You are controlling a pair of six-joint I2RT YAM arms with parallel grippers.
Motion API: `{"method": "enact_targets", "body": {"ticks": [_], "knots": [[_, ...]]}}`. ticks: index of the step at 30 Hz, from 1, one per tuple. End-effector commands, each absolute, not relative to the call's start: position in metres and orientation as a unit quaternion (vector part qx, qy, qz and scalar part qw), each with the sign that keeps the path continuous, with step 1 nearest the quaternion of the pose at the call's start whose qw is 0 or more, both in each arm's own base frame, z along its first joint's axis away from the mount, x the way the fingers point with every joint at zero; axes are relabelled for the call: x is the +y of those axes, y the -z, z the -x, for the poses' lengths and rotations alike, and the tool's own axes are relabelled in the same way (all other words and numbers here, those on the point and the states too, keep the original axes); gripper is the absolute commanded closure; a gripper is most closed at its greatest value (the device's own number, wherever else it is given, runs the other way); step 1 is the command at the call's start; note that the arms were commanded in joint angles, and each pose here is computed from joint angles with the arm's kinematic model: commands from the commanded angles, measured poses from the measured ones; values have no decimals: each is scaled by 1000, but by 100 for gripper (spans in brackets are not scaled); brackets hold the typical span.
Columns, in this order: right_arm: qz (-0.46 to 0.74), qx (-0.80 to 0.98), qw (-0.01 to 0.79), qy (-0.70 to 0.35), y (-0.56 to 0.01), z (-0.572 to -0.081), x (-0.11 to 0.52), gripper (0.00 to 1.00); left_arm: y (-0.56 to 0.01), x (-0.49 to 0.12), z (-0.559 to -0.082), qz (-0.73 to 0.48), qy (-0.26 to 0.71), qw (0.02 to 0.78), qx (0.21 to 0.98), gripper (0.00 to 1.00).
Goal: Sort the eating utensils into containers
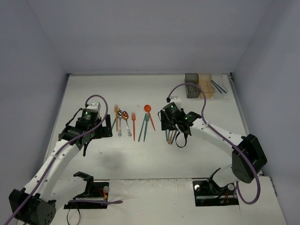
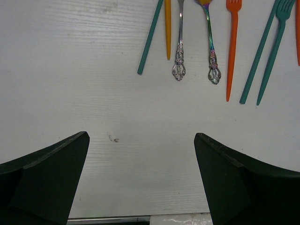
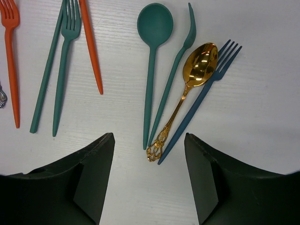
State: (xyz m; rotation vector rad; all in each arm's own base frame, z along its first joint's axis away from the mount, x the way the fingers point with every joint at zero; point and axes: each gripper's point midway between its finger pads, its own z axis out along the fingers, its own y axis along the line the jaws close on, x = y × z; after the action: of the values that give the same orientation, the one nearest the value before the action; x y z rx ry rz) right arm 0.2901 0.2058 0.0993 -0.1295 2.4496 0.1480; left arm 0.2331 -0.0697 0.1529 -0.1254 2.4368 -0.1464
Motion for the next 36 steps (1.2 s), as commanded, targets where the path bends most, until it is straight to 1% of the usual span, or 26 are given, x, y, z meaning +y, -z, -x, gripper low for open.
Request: {"method": "enact_targets", "body": {"ticks": [1,3,6,9,10,13,16,21,26,36], "knots": [[15,923,378,-72,-117,-290,205,42,-164,-96,-262,42,112,372,920,8],[10,920,384,-73,-119,-287,200,42,-163,-109,-268,32,138,373,917,13],[8,918,389,-72,-121,-283,195,42,-158,-124,-272,20,145,359,922,16],[10,916,395,-70,-123,-281,190,42,-140,-148,-275,-7,129,328,936,20],[9,914,399,-69,-125,-281,188,41,-141,-158,-274,-21,127,330,935,23],[7,912,406,-66,-129,-281,182,41,-123,-182,-275,-50,105,308,944,29],[6,909,411,-66,-132,-281,176,41,-107,-208,-277,-73,103,291,948,34],[3,908,414,-67,-135,-280,166,41,-84,-233,-284,-101,86,267,954,44],[-4,907,415,-70,-136,-281,155,41,-74,-250,-295,-117,78,261,955,46],[-13,905,416,-85,-140,-278,145,41,-46,-259,-308,-129,57,237,961,57]]}}
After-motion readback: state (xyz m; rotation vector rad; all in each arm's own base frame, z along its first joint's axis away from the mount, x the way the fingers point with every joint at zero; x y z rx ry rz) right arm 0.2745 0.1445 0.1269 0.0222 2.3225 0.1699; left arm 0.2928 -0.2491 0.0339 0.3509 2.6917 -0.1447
